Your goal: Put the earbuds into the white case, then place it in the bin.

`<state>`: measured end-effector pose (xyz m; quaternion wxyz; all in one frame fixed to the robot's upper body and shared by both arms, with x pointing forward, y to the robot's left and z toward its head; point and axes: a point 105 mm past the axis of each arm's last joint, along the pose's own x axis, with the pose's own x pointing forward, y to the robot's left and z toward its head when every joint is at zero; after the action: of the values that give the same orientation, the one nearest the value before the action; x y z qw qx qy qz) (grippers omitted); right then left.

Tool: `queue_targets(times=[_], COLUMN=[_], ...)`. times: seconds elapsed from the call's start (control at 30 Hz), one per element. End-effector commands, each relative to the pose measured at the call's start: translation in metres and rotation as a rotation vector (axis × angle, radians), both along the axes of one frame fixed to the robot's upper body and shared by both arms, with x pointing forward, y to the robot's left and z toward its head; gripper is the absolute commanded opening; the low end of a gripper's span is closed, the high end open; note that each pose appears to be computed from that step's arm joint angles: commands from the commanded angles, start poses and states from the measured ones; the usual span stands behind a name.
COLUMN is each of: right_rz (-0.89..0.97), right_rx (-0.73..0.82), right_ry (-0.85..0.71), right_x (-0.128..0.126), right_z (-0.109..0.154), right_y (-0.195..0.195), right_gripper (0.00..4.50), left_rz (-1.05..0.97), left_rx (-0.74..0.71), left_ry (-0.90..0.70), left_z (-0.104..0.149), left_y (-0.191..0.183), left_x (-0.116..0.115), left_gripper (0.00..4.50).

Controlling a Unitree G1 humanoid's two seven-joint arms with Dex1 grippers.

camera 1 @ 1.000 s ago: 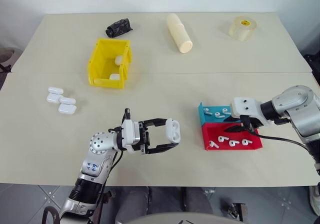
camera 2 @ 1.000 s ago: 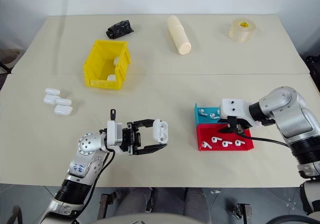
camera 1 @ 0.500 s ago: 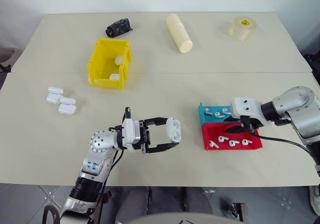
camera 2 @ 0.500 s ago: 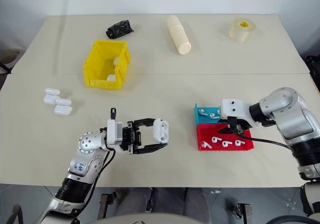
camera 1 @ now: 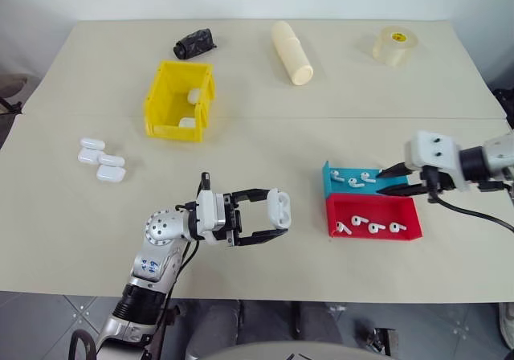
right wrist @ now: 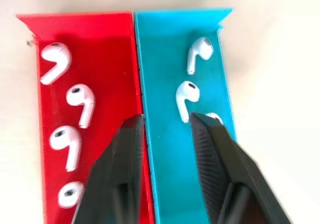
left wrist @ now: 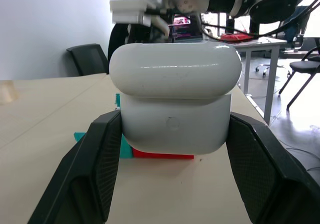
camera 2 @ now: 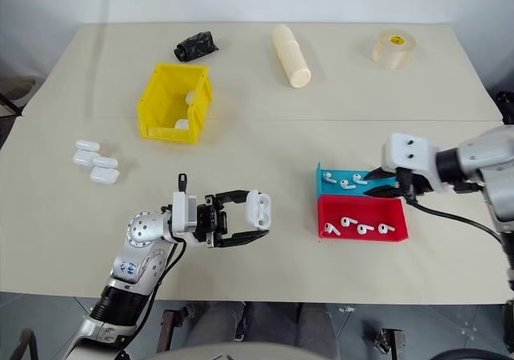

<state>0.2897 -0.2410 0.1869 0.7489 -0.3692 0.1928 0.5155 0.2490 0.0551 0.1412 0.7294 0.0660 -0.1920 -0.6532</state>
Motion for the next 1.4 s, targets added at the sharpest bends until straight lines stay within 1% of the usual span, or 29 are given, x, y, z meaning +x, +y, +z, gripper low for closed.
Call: queue_targets(times=[0.03,0.1,0.2,0.3,0.4,0.5,0.73,0.93,1.03,1.1,1.2,1.4], right_rz=[0.025,0.024,-0.034,-0.094,-0.164,-0.171,-0.139,-0.141,-0.145,-0.17,-0.16,-0.141], right_rx=[0.077,0.099,0.146,0.183,0.203,0.163,0.079,-0.065,-0.146,-0.171,-0.196,-0.302], right_ry=[-0.087,-0.093,-0.037,-0.014,-0.01,-0.001,0.055,0.111,0.107,0.105,0.121,0.138], right_x=[-0.018,-0.03,-0.054,-0.071,-0.079,-0.084,-0.071,-0.057,-0.049,-0.044,-0.042,-0.039], right_z=[0.017,0.012,-0.002,-0.013,-0.023,-0.034,-0.037,-0.043,-0.043,-0.043,-0.041,-0.045], right_y=[0.0,-0.002,-0.011,-0.017,-0.025,-0.03,-0.018,-0.012,-0.012,-0.012,-0.008,-0.007], right_gripper=[2.76,3.43,4.46,4.46,4.46,4.46,4.46,4.46,4.46,4.46,4.46,4.46], left_rz=[-0.017,-0.023,-0.031,-0.035,-0.039,-0.05,-0.068,-0.068,-0.063,-0.06,-0.056,-0.049], left_rx=[-0.024,-0.022,-0.02,-0.019,-0.019,-0.02,-0.02,-0.022,-0.025,-0.028,-0.032,-0.035], left_ry=[-0.021,-0.018,-0.012,-0.009,-0.007,-0.008,-0.014,-0.006,-0.003,-0.001,0.002,0.017], left_z=[0.006,0.005,0.004,0.004,0.004,0.005,0.007,0.007,0.007,0.008,0.008,0.008], left_y=[0.001,0.002,0.002,0.003,0.002,0.0,-0.003,-0.004,-0.004,-0.004,-0.005,-0.006], left_x=[-0.004,-0.004,-0.003,0.0,0.001,0.002,0.001,-0.002,-0.004,-0.005,-0.006,-0.009], left_gripper=[2.77,2.77,2.77,2.77,2.77,2.77,2.77,2.77,2.77,2.77,2.77,2.77])
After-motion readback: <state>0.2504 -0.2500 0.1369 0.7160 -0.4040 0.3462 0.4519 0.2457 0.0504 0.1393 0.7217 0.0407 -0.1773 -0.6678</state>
